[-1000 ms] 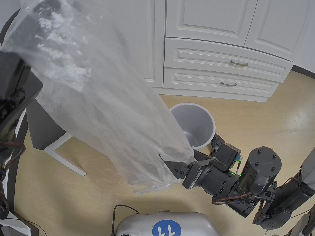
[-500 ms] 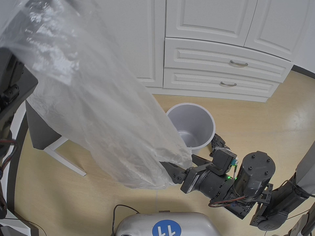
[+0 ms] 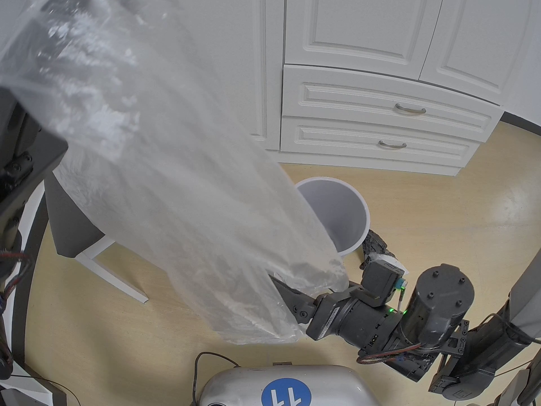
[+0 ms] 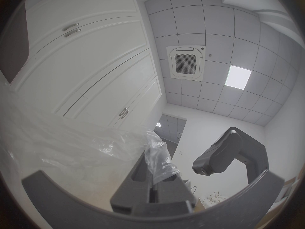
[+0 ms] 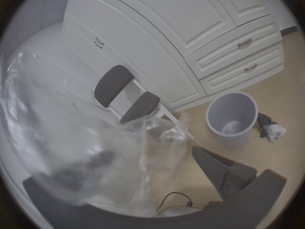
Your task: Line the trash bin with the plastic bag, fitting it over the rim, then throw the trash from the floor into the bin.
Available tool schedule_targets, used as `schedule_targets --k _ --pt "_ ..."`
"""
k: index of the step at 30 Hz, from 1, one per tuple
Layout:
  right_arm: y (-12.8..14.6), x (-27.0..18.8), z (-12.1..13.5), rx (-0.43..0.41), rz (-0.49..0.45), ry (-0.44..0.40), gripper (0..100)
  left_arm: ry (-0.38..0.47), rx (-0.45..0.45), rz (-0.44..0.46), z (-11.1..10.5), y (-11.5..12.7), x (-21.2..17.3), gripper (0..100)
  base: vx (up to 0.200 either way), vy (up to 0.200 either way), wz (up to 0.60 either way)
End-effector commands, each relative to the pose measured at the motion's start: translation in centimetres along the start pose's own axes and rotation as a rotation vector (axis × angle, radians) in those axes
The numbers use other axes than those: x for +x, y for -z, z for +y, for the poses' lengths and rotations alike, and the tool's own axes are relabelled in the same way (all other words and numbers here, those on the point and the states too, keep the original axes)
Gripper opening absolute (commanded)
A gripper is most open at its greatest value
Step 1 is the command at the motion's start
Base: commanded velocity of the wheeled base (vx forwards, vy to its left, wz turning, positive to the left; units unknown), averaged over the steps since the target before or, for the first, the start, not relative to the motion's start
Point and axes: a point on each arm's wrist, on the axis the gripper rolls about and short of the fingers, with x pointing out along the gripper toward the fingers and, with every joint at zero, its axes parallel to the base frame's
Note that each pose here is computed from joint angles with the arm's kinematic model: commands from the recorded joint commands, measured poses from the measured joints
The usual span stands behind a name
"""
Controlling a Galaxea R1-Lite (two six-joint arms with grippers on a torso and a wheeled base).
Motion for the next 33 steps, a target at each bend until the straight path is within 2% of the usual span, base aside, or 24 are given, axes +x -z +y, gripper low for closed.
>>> schedule_targets --k 1,12,13,20,24,28,33 --pt "1.4 0.7 -1.0 -0.003 0.046 0.033 100 0.011 -0.005 -0.004 -0.2 -0.1 0.0 0 0.000 0.000 0.00" --pt "1.1 0.7 -0.8 0.003 0.032 0.024 100 0.010 -0.001 -0.013 -0.4 -0.3 0.0 0 0.000 0.000 0.00" --pt "1.0 0.8 -0.8 0.004 0.026 0.025 0 0.010 -0.001 -0.013 -0.4 -0.3 0.0 0 0.000 0.000 0.00" --pt "-0.6 0.5 -0.5 0.034 -0.043 0.003 0 0.000 -0.016 0.008 0.0 0.4 0.1 0 0.000 0.000 0.00" --pt "-2.5 0.2 -1.7 0.024 -0.098 0.044 0 -0.015 -0.056 0.032 0.5 1.1 0.2 0 0.000 0.000 0.00" --pt "-5.7 -0.4 -4.0 -0.053 -0.185 0.102 0 -0.065 -0.084 0.086 1.7 2.6 0.1 0 0.000 0.000 0.00" --pt "-8.9 -1.8 -4.8 -0.115 -0.267 0.150 0 -0.163 -0.118 0.207 3.7 5.0 -0.8 0 0.000 0.000 0.00"
